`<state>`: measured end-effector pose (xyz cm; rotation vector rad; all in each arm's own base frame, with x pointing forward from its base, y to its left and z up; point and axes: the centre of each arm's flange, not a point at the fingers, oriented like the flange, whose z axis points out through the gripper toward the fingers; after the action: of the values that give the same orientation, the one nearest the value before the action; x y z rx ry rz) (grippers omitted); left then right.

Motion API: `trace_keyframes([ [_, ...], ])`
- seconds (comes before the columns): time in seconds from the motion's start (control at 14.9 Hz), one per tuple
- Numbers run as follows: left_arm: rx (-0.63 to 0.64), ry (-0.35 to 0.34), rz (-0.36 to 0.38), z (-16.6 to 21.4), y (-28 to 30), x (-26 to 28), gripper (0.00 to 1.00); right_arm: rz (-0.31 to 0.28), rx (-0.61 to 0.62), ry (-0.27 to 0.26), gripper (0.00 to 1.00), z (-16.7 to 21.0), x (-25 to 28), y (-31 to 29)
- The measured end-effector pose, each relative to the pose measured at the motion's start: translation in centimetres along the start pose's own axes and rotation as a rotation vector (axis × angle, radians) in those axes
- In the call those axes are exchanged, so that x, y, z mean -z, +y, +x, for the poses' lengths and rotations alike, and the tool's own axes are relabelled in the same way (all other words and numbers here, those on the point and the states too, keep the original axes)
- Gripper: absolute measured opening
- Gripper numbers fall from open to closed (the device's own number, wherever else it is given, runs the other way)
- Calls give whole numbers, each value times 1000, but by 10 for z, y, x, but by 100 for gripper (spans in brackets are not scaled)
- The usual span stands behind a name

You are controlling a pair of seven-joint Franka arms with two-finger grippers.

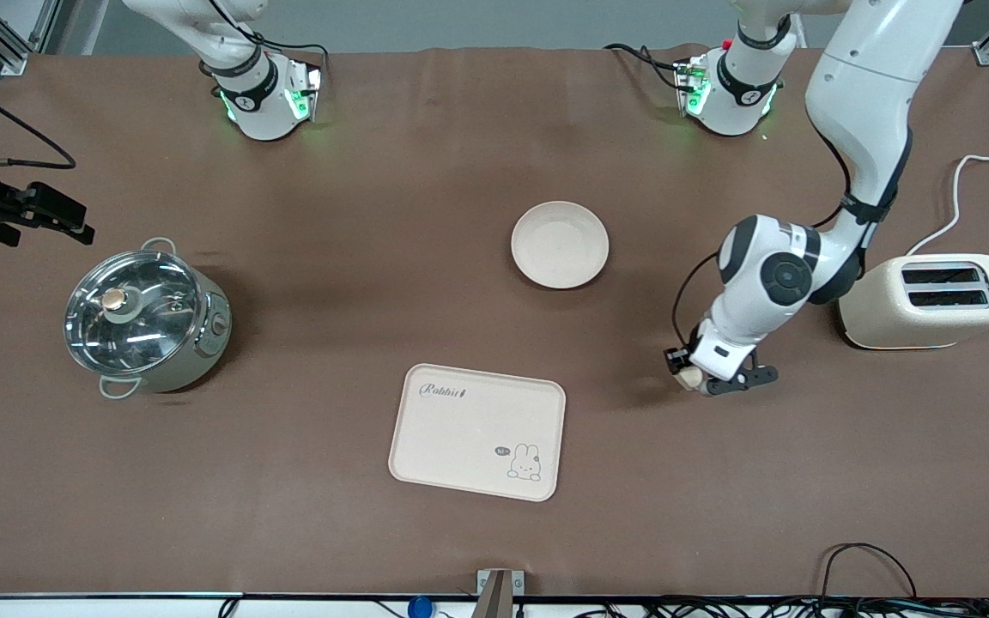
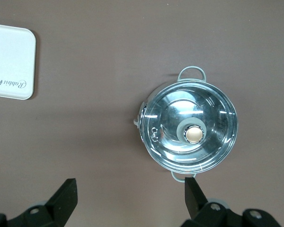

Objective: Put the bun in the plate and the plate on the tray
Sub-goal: 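Carry the bun with the left gripper over the white plate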

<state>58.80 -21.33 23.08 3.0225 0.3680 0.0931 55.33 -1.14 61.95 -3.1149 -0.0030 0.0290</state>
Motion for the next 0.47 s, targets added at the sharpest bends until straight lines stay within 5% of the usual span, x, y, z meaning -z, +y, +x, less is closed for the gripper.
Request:
trace_keyframes([
  [0.47, 79, -111, 4, -167, 152, 39, 38, 0, 0, 0, 100, 0, 0, 0],
])
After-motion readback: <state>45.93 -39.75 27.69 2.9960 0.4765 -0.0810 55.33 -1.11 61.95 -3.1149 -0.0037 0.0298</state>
